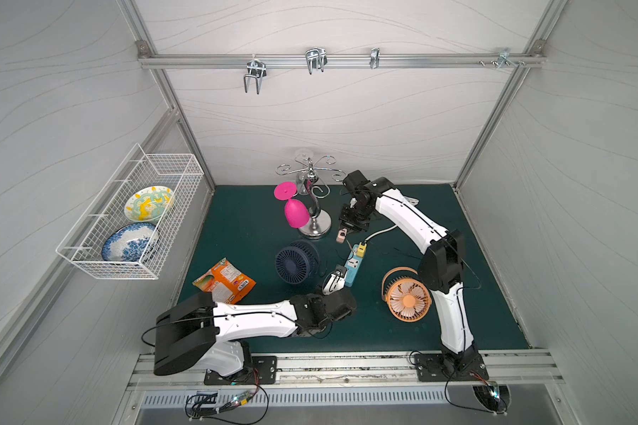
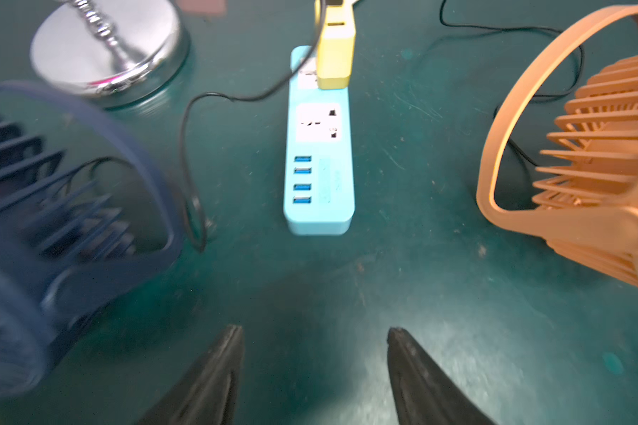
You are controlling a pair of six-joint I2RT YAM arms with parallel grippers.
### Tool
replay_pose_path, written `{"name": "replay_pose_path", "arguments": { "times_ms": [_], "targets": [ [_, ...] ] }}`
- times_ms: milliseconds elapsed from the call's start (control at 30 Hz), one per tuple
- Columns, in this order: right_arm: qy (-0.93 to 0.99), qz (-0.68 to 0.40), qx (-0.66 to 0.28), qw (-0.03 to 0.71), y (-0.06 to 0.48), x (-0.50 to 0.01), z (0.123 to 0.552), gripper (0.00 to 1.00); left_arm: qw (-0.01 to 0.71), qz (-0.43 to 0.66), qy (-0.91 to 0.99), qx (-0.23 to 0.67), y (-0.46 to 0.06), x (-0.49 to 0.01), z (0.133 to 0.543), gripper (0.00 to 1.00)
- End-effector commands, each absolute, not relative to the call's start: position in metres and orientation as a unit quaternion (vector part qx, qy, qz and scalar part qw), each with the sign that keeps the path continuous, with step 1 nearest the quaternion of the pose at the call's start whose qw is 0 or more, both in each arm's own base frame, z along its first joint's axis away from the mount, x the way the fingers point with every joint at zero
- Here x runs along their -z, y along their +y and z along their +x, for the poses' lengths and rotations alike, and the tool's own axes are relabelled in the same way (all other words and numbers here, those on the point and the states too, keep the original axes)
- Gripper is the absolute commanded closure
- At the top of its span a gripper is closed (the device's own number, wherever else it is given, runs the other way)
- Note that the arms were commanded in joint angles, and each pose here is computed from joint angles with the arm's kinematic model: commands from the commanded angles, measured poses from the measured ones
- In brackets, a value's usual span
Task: Unplug the desk fan from the power strip
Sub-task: Place the plug at the center of the board.
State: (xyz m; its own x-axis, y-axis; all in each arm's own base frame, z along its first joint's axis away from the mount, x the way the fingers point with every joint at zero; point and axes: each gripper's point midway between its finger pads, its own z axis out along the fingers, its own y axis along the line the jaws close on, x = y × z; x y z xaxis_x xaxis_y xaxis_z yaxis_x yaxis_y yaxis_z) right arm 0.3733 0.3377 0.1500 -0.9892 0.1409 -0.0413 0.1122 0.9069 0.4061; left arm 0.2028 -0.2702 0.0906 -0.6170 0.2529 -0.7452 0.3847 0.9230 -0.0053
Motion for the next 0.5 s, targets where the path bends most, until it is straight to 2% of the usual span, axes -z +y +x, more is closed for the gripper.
{"name": "replay_pose_path", "arguments": {
  "times_ms": [0,233,467],
  "targets": [
    [0.972,0.056,-0.228,0.028,0.359,-0.139,0.374,1.00,0.410,0.136,0.900,0.060,-0.240,-0.095,0.197,0.34],
    [0.966,0.056,-0.252,0.022,0.378,-0.120,0.384,1.00,0.415,0.116,0.901,0.058,-0.212,-0.095,0.186,0.34],
    [0.955,0.061,-0.290,0.016,0.404,-0.107,0.397,1.00,0.417,0.108,0.900,0.064,-0.209,-0.097,0.185,0.34]
  ]
}}
